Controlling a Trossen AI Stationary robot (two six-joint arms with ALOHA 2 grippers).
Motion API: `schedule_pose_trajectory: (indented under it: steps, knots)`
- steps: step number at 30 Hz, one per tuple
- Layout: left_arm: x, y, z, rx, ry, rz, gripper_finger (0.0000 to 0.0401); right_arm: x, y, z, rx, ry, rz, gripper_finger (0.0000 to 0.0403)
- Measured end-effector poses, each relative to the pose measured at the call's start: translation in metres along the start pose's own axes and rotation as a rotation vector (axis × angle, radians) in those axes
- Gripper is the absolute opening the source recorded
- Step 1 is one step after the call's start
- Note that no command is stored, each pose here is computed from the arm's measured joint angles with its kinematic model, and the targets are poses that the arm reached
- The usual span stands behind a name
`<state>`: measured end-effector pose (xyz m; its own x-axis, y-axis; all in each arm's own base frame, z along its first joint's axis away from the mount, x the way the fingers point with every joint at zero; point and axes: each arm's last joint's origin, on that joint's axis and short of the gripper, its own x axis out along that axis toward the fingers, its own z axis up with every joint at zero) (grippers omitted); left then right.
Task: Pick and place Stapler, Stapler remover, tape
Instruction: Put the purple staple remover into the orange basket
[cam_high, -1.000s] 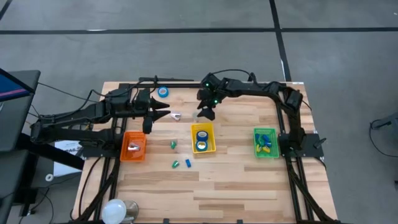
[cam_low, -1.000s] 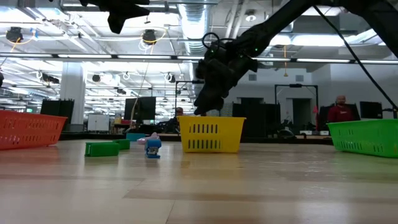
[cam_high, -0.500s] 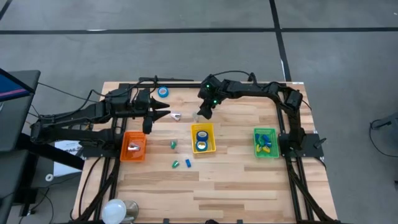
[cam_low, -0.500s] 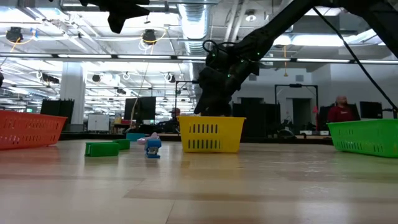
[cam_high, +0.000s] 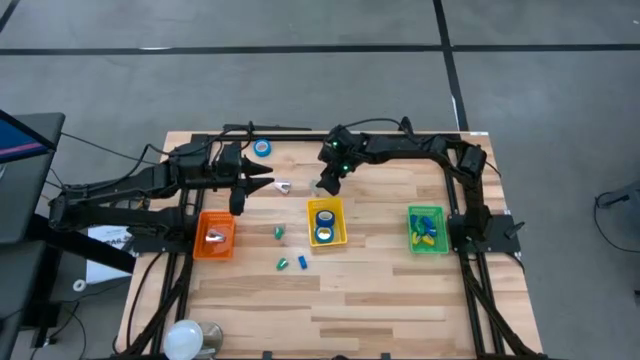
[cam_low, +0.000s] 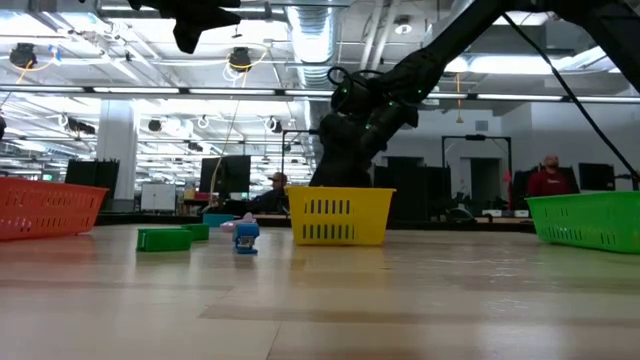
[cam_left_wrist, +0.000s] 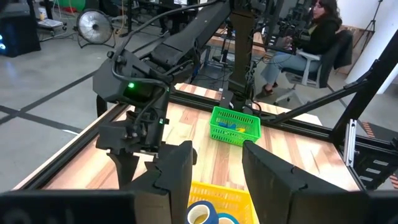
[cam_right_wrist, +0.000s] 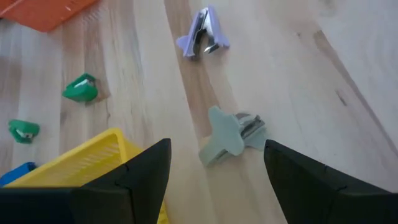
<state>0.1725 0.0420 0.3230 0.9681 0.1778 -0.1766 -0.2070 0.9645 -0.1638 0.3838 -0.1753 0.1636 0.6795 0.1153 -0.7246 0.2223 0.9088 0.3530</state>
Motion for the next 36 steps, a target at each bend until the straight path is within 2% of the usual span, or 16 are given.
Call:
schedule_pose_trajectory:
  steps: [11,20,27,36]
  knots:
    - [0.0,0.0,0.001,-0.008,-0.007,-0.001,0.0132,-0.005,0.011,0.003,0.038,-0.004,0.019,0.0248]
    - [0.0,0.0,0.001,-0.007,-0.008,-0.001,0.0132,-0.054,0.041,0.026,-0.052,-0.141,0.022,0.0242]
    - [0.0,0.0,0.002,-0.006,-0.019,-0.003,0.0132,-0.094,0.062,0.033,-0.17,-0.21,-0.037,0.0203]
    - [0.0,0.0,0.002,-0.006,-0.022,-0.004,0.0132,-0.122,0.078,0.036,-0.214,-0.259,-0.028,0.0131]
